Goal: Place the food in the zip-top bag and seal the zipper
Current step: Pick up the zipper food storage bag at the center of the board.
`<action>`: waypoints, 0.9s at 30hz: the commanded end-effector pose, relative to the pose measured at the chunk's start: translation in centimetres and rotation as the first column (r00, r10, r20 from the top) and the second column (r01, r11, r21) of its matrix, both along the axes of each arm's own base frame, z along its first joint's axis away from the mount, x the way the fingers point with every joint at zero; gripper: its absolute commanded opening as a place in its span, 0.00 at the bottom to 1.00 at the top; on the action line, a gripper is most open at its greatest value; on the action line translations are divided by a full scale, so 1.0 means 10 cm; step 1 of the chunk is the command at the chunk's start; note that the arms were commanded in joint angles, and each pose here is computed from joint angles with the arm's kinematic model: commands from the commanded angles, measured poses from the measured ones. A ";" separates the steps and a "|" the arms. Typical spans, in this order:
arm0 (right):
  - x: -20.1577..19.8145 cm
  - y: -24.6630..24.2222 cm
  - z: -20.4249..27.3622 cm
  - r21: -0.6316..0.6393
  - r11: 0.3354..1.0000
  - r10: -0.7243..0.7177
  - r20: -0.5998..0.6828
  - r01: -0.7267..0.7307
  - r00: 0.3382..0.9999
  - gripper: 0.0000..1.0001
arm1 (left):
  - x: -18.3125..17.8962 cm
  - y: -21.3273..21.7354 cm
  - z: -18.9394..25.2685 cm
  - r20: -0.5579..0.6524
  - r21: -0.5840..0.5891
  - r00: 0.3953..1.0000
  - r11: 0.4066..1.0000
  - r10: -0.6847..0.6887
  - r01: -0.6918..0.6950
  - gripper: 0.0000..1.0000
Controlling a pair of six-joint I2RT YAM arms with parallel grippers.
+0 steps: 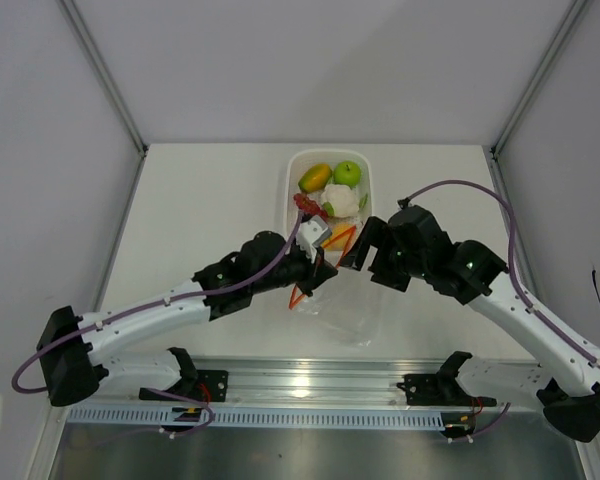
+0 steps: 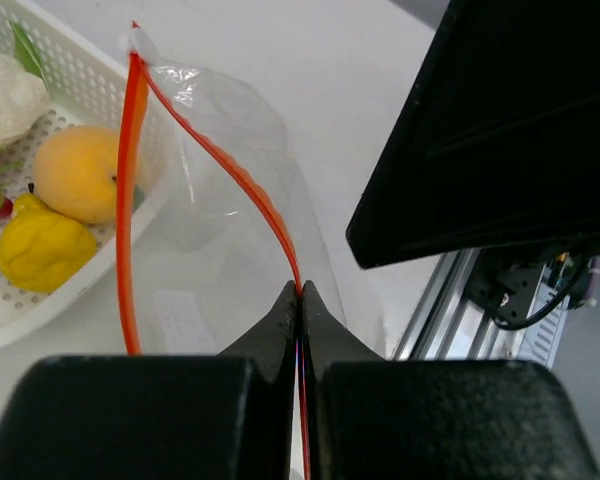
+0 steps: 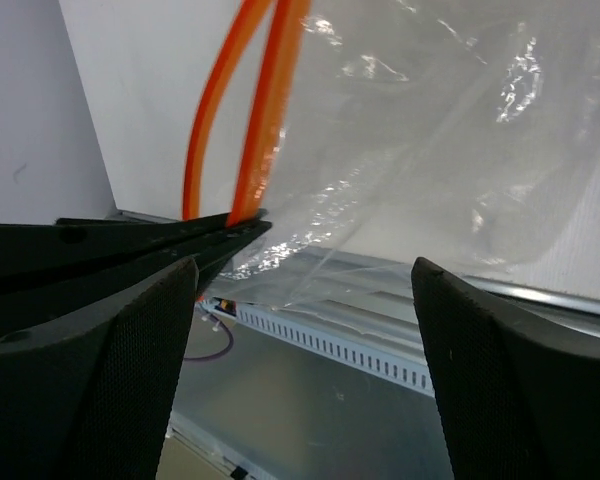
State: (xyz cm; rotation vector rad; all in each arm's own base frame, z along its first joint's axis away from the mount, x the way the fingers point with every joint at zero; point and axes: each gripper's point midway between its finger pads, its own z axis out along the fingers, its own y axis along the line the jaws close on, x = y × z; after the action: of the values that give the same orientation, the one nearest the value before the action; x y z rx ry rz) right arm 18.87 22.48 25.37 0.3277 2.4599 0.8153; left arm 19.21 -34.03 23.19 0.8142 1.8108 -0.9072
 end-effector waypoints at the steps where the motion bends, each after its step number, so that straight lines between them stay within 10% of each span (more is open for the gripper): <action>1: 0.10 -0.03 0.08 0.013 0.991 -0.135 0.006 0.135 0.991 0.88 | 0.00 -0.06 -0.01 0.047 0.057 0.999 0.998 0.013 -0.016 0.01; 27: 0.17 -0.09 -0.42 -0.090 0.974 -0.214 -0.074 0.207 0.974 0.70 | -0.12 -0.21 0.13 0.142 0.005 0.987 0.997 0.079 -0.080 0.01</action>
State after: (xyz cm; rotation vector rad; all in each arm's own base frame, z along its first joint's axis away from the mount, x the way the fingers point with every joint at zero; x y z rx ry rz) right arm 20.07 21.28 20.96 0.5638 2.4953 0.5994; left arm 17.53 -35.88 21.49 0.8274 1.8129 -0.7582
